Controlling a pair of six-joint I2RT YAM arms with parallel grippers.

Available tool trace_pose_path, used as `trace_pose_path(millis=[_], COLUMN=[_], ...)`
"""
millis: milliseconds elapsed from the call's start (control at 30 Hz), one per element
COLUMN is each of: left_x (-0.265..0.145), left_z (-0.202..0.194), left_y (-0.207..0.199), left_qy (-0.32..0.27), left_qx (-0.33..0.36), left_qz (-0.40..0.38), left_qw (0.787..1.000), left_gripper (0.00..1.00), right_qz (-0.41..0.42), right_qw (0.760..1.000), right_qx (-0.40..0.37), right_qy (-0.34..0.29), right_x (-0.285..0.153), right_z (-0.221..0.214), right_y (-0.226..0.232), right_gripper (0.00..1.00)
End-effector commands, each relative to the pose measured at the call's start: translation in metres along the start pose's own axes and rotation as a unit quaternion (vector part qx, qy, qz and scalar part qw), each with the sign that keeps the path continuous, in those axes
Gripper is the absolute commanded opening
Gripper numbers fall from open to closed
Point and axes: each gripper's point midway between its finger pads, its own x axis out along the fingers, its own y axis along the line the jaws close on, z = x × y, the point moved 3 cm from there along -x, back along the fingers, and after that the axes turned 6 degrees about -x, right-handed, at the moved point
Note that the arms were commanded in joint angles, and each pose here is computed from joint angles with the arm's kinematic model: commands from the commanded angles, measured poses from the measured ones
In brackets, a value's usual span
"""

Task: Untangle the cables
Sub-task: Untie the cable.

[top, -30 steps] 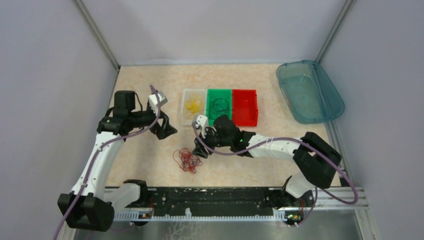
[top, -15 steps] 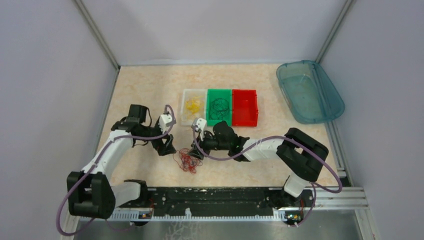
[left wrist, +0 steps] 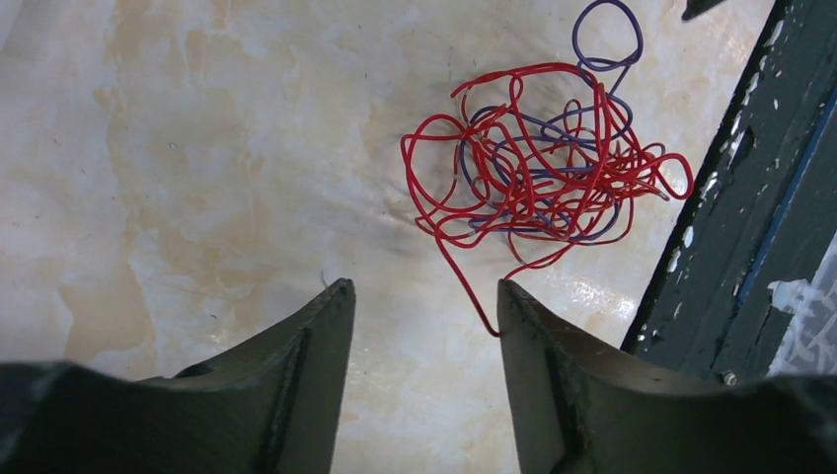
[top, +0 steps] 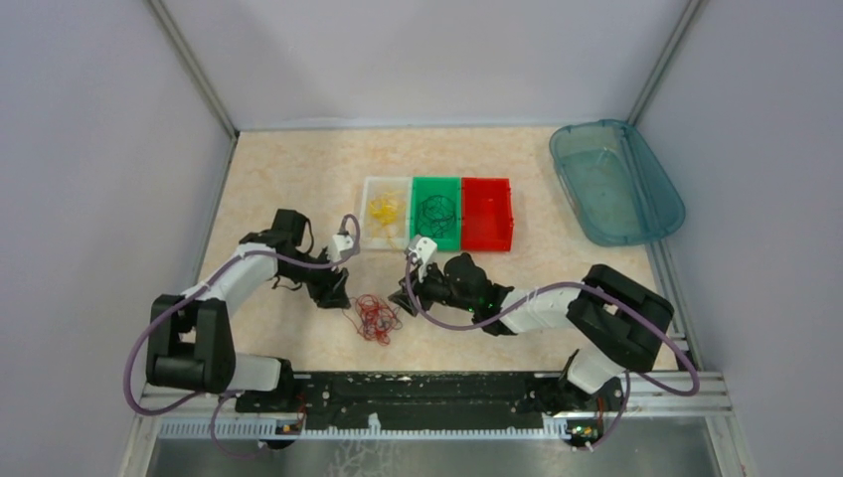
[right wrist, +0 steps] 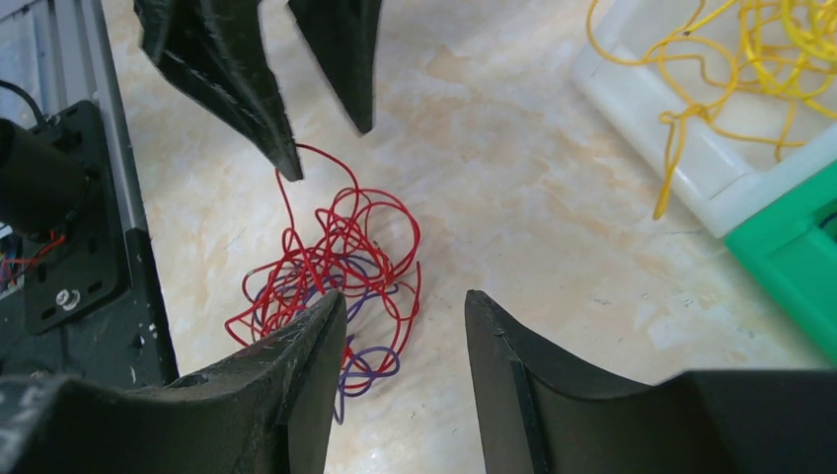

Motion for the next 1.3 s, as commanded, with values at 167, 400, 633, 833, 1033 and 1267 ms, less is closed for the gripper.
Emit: trace_pose_path(millis=[167, 400, 633, 833, 1033, 1267], left_x=[-0.008, -0.047, -0.079, -0.101, -0.121, -0.135], left_z=[0.026, 0.064, 0.088, 0.112, 0.134, 0.148], left_y=[0.002, -0.026, -0.065, -0.087, -0.108, -0.124], left_qy=[-0.032, -0.077, -0.117, -0.156, -0.196, -0.223], left_qx=[0.038, 0.081, 0.132, 0.152, 0.166, 0.166], left_qz=[0.0, -0.006, -0.03, -0.037, -0.054, -0.069], left_qw=[0.999, 0.994, 0.984, 0.975, 0.965, 0.958], left_gripper=[0.1, 0.0, 0.0, 0.0, 0.0, 0.0], right_qz=[-0.009, 0.069, 0.139, 0.187, 0.218, 0.228], right_qw=[0.994, 0.99, 0.977, 0.965, 0.956, 0.948], right_qx=[0.017, -0.022, -0.047, -0.048, -0.039, -0.006], right_qy=[-0.111, -0.121, -0.151, -0.18, -0.193, -0.224], right_x=[-0.013, 0.002, 0.017, 0.028, 0.044, 0.053], right_z=[0.069, 0.1, 0.13, 0.145, 0.148, 0.154], right_y=[-0.009, 0.006, 0.022, 0.032, 0.046, 0.05], right_gripper=[0.5, 0.63, 0.79, 0.8, 0.77, 0.74])
